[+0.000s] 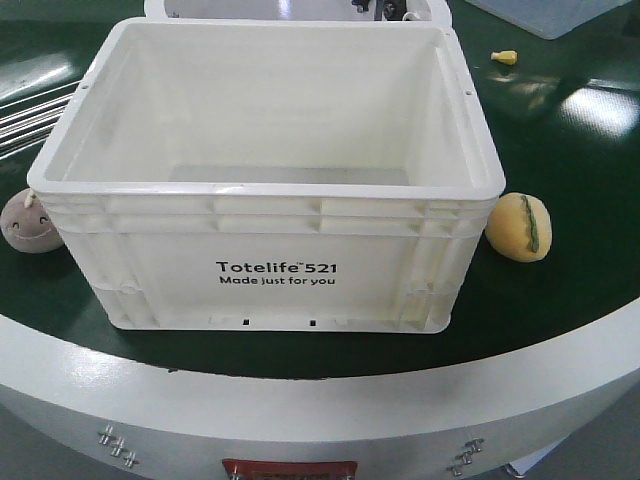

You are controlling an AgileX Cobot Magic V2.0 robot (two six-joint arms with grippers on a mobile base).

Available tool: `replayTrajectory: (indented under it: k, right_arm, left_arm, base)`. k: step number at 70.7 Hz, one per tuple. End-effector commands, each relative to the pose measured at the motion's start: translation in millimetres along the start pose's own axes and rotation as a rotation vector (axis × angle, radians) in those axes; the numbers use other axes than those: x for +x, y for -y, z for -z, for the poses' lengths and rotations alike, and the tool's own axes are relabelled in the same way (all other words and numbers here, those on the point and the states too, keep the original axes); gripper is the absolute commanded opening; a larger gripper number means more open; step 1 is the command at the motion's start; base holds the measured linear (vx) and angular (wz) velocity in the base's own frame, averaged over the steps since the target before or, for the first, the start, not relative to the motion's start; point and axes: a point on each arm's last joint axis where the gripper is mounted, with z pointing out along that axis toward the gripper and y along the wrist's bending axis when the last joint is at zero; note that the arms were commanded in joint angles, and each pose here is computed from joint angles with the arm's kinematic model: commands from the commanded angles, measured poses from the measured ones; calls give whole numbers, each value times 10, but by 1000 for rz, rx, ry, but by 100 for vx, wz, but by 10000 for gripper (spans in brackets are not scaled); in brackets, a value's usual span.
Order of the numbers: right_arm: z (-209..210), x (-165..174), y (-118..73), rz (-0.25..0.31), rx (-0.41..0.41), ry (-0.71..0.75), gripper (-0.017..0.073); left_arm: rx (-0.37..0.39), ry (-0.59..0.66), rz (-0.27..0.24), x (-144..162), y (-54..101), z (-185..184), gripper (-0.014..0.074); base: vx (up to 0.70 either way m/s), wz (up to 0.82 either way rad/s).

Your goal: Place moving items into box and shelve

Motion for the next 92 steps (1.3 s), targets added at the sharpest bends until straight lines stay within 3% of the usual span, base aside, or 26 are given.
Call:
replayTrajectory:
  k: [1,13,23,33,48,60,80,92]
  right_arm:
    - [29,-199,14,6,7,132,347]
    - [27,-188,16,-10,7,119,617]
    - [24,-176,15,-36,4,107,705]
    - [-70,-169,15,-121,-1,53,687]
    - [-411,-366,42,-125,-3,-68,617]
    - [-751,-427,22,-115,-18,-135,589]
    - [-1252,-16,-38,-111,-32,-333,589]
    - [-1506,294,-82,-118,-39,-449,588]
  left_arm:
    - [-39,121,1,-211,-42,27,317]
    - [-39,121,1,-211,-42,27,472]
    - [-36,114,27,-197,-41,25,514]
    - [-48,121,50,-210,-52,-70,514]
    - [-46,93,98,-368,-60,-397,514]
    - [-62,25,98,-362,-118,-710,514]
    - [-41,-171,101,37,-99,-1074,514]
    - [-46,-220,99,195,-100,-1211,514]
  base:
    - [0,0]
    - [0,0]
    - [0,0]
    - [0,0]
    - [0,0]
    - [0,0]
    - [0,0]
    - [0,0]
